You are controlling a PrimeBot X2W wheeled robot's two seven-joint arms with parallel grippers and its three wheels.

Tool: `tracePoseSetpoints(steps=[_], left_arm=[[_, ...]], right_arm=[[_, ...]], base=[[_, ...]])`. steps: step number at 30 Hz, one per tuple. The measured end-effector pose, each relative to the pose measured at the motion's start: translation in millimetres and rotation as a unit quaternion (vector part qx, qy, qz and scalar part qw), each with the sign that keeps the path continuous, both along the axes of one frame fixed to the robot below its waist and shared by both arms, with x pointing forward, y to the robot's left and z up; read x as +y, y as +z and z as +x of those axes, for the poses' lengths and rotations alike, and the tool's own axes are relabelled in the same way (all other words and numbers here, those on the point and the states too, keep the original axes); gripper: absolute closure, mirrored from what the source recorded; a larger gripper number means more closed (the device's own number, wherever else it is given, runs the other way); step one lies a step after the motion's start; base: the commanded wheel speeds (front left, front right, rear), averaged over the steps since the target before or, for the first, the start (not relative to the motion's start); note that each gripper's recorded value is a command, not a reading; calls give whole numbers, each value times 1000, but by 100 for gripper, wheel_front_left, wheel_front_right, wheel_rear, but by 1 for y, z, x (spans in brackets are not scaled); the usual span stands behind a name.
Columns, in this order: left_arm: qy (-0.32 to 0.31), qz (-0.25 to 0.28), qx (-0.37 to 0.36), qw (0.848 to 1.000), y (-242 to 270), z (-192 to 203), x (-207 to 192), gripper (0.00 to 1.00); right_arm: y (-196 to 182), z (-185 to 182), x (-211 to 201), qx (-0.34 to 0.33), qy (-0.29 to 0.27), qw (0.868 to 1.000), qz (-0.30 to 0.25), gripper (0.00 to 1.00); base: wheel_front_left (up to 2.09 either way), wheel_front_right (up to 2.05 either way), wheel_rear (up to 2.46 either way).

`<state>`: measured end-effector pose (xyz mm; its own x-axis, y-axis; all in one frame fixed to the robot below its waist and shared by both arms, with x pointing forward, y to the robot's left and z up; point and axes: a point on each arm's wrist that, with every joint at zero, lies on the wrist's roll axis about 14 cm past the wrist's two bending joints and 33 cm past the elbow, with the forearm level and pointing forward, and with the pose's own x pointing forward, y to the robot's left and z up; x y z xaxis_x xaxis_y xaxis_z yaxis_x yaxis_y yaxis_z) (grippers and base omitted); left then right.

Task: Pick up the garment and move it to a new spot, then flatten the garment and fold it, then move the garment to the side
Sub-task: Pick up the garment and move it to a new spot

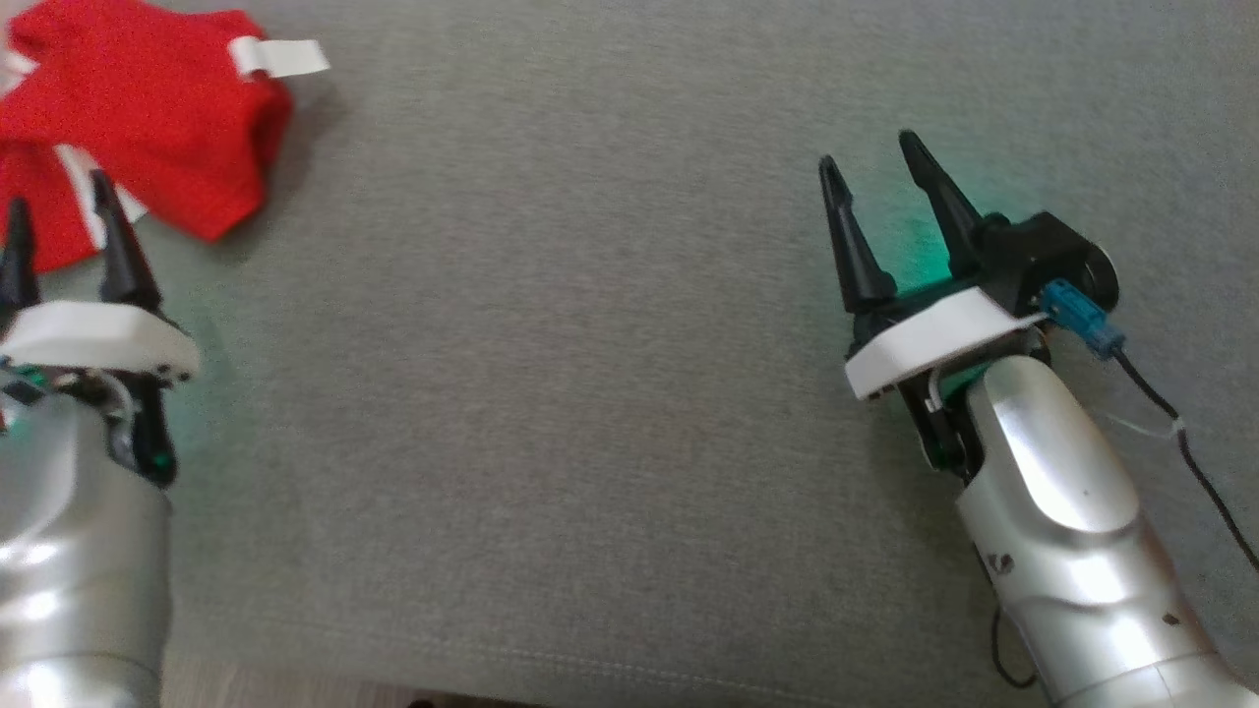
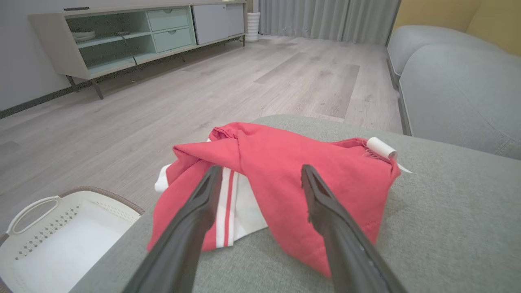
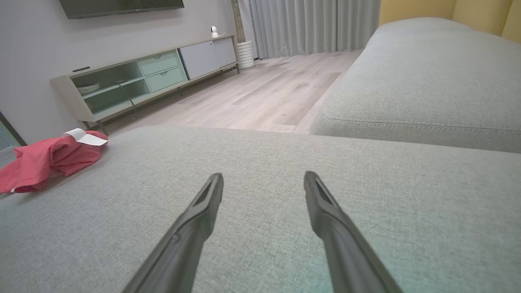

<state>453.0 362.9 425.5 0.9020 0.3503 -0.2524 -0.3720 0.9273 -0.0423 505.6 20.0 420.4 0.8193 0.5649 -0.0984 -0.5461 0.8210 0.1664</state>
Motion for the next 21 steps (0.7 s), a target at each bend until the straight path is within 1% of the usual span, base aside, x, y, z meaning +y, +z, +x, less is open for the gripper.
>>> tracePoseSetpoints(steps=[3, 8, 11, 13, 17, 18, 19, 21], left_arm=[[-5, -9, 21, 1000, -12, 16, 0, 0], [-25, -34, 53, 998, -30, 46, -13, 0], [-22, -47, 67, 996, -39, 52, -13, 0], [-7, -65, 90, 994, -52, 50, -7, 0], [-8, -72, 139, 988, -75, 44, -8, 0], [-10, -73, 143, 987, -77, 44, -10, 8], [-14, -73, 144, 987, -78, 45, -12, 100], [-21, -71, 142, 987, -75, 47, -15, 100]], right_arm=[[0, 5, -8, -4, -7, 1000, 2, 0], [-5, 13, -22, -6, -23, 1000, 1, 0], [-10, 14, -28, -3, -29, 1000, -1, 0], [-15, 15, -34, 1, -36, 999, -4, 0], [-18, 16, -44, 1, -47, 999, -9, 0], [-18, 17, -47, 0, -51, 999, -9, 0], [-17, 18, -49, 0, -55, 998, -8, 0], [-14, 19, -52, -3, -60, 998, -8, 0]], base=[[0, 0, 0], [0, 0, 0], [0, 0, 0], [0, 0, 0], [0, 0, 0], [0, 0, 0], [0, 0, 0], [0, 0, 0]])
